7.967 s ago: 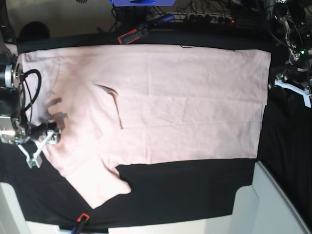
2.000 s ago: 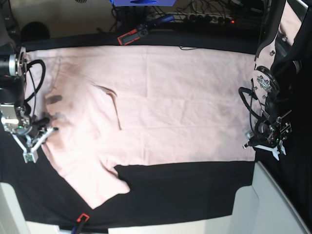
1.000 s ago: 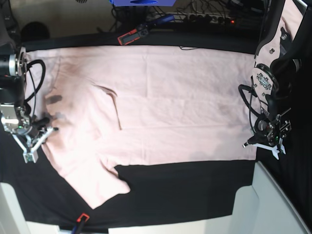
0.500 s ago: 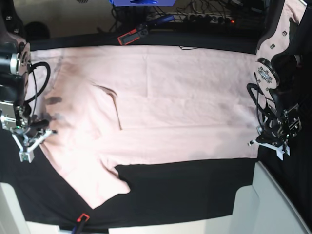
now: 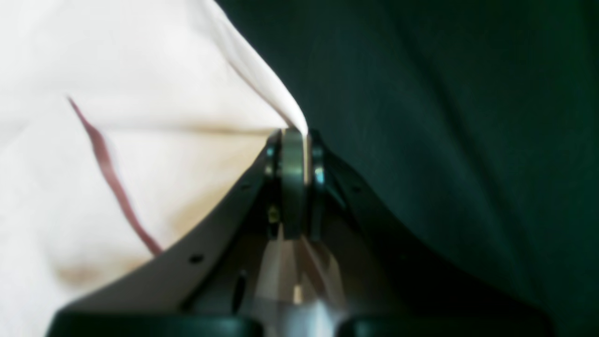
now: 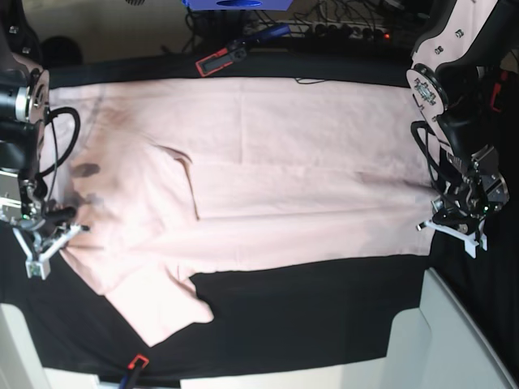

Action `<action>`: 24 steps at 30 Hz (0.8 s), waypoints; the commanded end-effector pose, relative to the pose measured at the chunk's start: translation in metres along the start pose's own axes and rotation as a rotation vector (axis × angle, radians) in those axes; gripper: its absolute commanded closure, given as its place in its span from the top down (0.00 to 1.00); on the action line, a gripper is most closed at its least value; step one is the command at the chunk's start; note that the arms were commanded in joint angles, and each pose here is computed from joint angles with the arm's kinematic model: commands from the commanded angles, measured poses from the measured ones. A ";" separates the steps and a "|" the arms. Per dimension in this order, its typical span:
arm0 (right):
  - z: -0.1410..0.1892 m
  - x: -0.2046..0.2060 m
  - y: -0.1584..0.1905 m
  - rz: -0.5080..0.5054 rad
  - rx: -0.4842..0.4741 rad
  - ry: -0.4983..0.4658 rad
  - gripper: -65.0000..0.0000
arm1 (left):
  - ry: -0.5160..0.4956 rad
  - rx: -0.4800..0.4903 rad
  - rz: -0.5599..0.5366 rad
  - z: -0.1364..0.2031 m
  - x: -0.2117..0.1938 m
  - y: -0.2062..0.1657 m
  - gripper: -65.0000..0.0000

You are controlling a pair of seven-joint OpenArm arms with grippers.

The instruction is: Fold the T-shirt properly

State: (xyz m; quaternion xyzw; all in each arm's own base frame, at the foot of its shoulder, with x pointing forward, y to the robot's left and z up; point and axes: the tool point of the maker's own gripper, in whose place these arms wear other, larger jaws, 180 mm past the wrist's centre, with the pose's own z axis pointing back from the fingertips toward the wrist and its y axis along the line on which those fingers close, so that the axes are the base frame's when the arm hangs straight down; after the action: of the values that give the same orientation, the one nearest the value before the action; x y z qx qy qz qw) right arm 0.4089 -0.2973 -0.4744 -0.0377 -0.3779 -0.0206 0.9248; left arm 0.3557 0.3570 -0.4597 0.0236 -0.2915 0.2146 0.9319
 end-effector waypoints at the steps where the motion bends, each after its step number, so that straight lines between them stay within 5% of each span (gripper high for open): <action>1: 0.005 0.032 -0.019 0.000 -0.043 -0.081 0.00 | -0.064 0.028 0.014 0.010 0.028 0.019 0.00; 24: 0.008 0.009 -0.029 0.012 -0.054 -0.013 0.00 | -0.141 0.040 0.006 0.039 0.046 0.033 0.00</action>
State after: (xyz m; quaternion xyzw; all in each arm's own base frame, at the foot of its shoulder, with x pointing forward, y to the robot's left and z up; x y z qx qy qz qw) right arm 0.3912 -0.3123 -0.4821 -0.0534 -0.3538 -0.0210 0.9336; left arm 0.3435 0.3871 -0.4246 0.0485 -0.3271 0.2224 0.9172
